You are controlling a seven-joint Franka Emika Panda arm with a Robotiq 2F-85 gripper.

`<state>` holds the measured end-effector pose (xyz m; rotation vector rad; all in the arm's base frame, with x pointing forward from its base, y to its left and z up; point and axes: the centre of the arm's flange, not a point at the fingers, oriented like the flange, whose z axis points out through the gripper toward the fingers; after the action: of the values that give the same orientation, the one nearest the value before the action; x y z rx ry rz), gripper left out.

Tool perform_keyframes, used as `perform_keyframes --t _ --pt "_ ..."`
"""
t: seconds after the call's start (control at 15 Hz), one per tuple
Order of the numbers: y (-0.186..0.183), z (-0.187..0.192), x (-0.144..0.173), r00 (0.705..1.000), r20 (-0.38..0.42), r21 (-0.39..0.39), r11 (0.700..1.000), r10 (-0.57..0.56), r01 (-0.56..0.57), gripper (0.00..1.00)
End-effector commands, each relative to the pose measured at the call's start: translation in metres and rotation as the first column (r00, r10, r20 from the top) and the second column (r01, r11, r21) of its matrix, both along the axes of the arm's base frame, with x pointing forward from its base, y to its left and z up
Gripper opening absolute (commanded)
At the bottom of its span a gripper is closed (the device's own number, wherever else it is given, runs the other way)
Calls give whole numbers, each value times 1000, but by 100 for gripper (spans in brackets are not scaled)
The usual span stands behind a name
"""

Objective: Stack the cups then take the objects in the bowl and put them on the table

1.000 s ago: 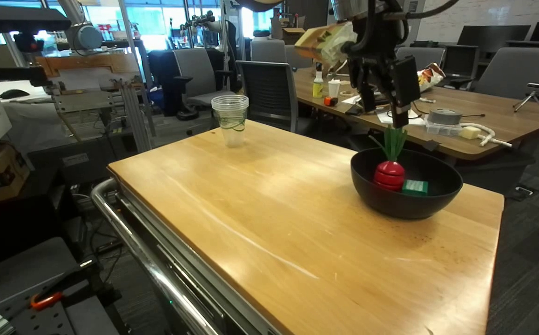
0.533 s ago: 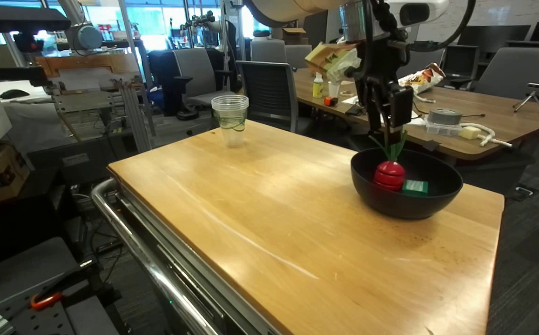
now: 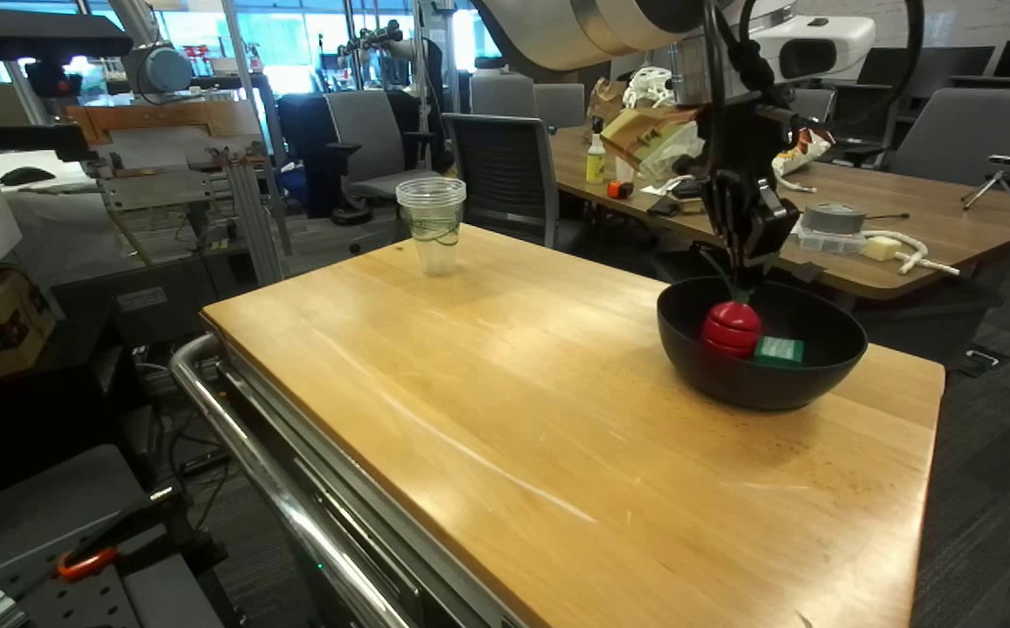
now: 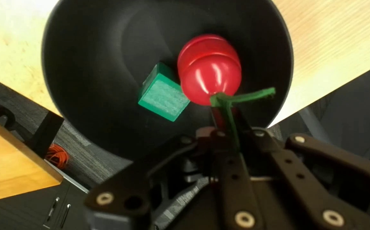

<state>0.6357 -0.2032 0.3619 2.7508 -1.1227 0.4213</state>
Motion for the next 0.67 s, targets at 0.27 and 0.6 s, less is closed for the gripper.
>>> perform_keyframes --t 0.27,0.6 --pt "52 106 -33 960 223 -76 985 169 -156 1" --pt "128 133 -61 907 308 -95 958 287 -271 1"
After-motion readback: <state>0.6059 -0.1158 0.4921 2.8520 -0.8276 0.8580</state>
